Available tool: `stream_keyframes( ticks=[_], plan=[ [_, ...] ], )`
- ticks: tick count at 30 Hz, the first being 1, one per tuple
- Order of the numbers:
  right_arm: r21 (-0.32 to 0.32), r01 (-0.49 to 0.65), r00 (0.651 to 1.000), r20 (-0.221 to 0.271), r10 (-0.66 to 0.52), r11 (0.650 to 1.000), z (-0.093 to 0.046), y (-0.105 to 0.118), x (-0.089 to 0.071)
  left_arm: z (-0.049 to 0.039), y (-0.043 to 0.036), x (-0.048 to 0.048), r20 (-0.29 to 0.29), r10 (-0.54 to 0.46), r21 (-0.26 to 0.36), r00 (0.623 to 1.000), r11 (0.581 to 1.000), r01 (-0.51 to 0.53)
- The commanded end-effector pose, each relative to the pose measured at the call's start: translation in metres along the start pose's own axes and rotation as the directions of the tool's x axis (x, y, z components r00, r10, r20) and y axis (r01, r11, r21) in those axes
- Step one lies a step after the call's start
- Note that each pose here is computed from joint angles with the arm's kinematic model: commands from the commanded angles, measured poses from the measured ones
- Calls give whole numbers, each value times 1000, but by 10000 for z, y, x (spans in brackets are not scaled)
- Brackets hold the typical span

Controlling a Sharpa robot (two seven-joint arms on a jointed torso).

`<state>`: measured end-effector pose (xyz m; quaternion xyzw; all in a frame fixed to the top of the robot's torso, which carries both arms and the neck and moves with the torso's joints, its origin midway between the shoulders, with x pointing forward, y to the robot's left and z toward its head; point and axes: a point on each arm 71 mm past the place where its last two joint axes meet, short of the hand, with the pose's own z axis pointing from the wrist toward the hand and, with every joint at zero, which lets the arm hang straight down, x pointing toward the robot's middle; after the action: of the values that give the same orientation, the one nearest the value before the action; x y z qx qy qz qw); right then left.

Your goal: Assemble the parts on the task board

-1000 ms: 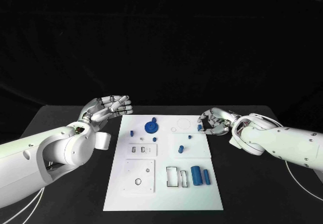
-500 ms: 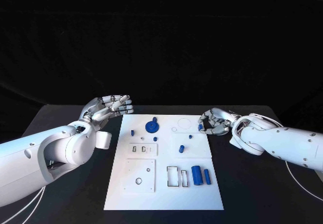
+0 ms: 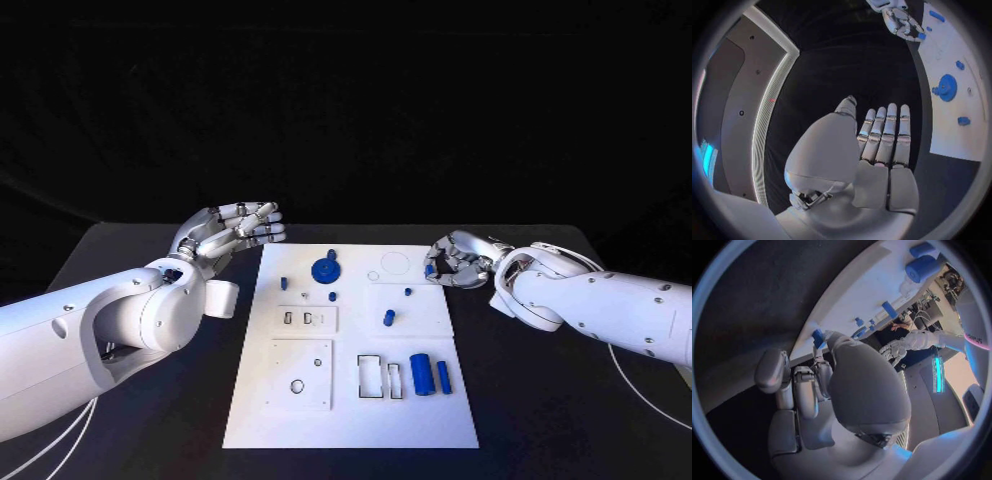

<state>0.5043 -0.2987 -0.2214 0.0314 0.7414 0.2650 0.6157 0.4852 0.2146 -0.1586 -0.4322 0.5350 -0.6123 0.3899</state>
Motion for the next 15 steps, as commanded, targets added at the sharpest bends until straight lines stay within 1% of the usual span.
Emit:
stream_keyframes(
  ticks=[1, 9, 12, 15],
  plan=[
    [-4, 11, 1000, -14, -11, 1000, 5, 5, 31, 2, -9, 19, -17, -10, 7, 1000, 1000, 10],
    [12, 9, 1000, -13, -9, 1000, 9, -13, 53, 1, -9, 17, -17, -10, 6, 1000, 1000, 10],
    [20, 9, 1000, 1, -9, 1000, 7, -20, 45, 0, -9, 17, -17, -10, 6, 1000, 1000, 10],
    [23, 10, 1000, 25, -11, 1000, 1, -20, 29, -1, -9, 16, -17, -10, 6, 1000, 1000, 10]
  ],
)
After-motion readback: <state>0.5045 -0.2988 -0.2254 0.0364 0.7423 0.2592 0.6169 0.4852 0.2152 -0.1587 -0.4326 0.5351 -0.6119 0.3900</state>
